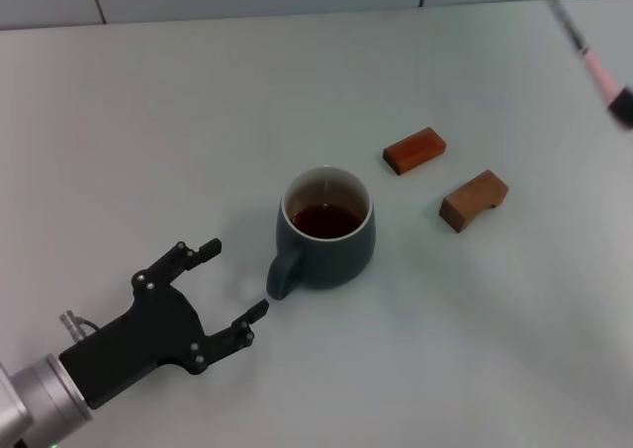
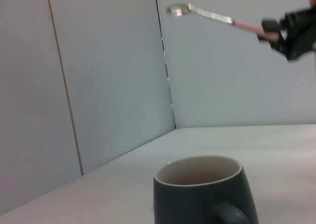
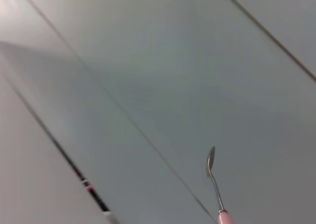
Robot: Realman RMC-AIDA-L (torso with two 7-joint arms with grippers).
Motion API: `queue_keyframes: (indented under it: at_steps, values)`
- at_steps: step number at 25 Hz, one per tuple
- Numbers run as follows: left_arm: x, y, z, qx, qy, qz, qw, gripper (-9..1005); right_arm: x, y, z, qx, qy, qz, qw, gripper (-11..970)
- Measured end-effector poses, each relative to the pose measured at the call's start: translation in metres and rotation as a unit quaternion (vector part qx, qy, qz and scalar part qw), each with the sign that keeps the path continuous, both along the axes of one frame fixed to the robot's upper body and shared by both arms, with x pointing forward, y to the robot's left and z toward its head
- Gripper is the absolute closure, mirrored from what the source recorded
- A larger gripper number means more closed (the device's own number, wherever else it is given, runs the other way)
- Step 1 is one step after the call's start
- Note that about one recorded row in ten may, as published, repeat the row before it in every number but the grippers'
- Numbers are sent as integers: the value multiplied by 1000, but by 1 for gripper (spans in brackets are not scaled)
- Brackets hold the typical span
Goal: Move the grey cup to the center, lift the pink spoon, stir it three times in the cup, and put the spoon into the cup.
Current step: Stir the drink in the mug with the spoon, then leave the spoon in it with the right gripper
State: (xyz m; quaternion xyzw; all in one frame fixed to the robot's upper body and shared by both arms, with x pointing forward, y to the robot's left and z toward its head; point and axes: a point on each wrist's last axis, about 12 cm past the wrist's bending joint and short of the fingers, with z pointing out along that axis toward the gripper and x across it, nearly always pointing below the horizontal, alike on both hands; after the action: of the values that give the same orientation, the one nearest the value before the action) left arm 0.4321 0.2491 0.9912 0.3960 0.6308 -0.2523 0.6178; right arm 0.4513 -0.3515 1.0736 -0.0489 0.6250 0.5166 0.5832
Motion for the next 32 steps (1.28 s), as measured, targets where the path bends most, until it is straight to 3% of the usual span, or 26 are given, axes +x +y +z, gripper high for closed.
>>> queue_keyframes:
  at_steps: [3, 4, 5, 8, 9, 10, 13, 14, 16, 19, 21, 24, 32]
  values:
    - [2, -2, 1, 0, -3, -3, 1000, 159, 17, -9, 24, -6, -20, 28, 999, 838]
    - [3, -2, 1, 0, -5, -4, 1000, 159, 32, -12, 42, -20, -28, 51, 998, 838]
    - [3, -2, 1, 0, -5, -4, 1000, 159, 32, -12, 42, -20, -28, 51, 998, 838]
    - [5, -3, 2, 1, -8, -6, 1000, 159, 56, -16, 71, -68, -23, 75, 995, 838]
    - [6, -4, 2, 1, -8, -7, 1000, 159, 70, -14, 88, -105, -19, 89, 990, 838]
    - [6, -4, 3, 1, -8, -7, 1000, 159, 70, -14, 88, -105, -19, 89, 990, 839]
    - [7, -4, 3, 2, -9, -7, 1000, 159, 89, -8, 115, -155, -3, 109, 982, 839]
    - [9, -5, 3, 2, -10, -9, 1000, 159, 102, -3, 133, -183, 4, 122, 976, 839]
    - [10, -6, 4, 2, -11, -10, 1000, 159, 107, -1, 142, -194, 8, 124, 973, 839]
    - [12, -8, 4, 2, -14, -11, 1000, 159, 128, 5, 175, -247, 35, 129, 960, 838]
    - [13, -8, 5, 1, -16, -11, 1000, 159, 132, 7, 181, -258, 41, 132, 956, 838]
    - [13, -9, 5, 1, -16, -12, 1000, 159, 151, 22, 204, -312, 79, 153, 935, 839]
    - [13, -9, 5, 1, -18, -11, 1000, 159, 168, 52, 250, -380, 112, 168, 903, 840]
